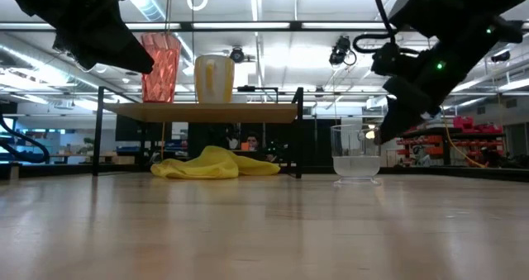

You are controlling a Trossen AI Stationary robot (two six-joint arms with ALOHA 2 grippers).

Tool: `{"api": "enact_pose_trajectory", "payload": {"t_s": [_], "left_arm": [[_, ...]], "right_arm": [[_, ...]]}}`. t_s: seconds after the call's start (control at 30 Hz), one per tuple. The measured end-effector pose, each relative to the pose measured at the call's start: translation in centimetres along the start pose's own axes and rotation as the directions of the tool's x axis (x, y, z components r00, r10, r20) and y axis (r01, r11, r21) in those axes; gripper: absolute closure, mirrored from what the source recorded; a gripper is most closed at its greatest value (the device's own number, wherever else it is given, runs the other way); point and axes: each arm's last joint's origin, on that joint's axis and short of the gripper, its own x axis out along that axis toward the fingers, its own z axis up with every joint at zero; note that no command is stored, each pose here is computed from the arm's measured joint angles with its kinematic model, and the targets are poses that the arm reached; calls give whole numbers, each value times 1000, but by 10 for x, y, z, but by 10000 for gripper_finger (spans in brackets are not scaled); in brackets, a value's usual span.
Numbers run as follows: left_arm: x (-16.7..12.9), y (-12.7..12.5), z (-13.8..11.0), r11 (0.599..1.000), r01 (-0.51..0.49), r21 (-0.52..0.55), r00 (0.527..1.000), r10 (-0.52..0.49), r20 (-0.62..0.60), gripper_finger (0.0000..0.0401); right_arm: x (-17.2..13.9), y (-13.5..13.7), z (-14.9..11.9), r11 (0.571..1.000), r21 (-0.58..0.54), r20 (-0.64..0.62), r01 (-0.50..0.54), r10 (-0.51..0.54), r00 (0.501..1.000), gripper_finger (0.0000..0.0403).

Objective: Stack small to large cups/mugs on shelf
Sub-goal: Put the transparent mug on the shelf

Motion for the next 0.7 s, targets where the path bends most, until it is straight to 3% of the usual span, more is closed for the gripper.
{"api": "enact_pose_trajectory", "payload": {"t_s": [0.4, 0.57, 0.7], "left_arm": [[0, 0, 0, 1000, 0, -1, 1000, 0, 0, 294], [0, 0, 0, 1000, -5, -1, 1000, 5, 3, 294], [1, 0, 0, 1000, -8, -7, 1000, 8, 3, 294]], "right_arm": [[15, 34, -8, 989, -25, 46, -148, 149, 988, 398], [16, 56, -5, 939, -121, 94, -322, 334, 938, 398], [8, 69, -4, 913, -182, 83, -366, 385, 919, 398]]}}
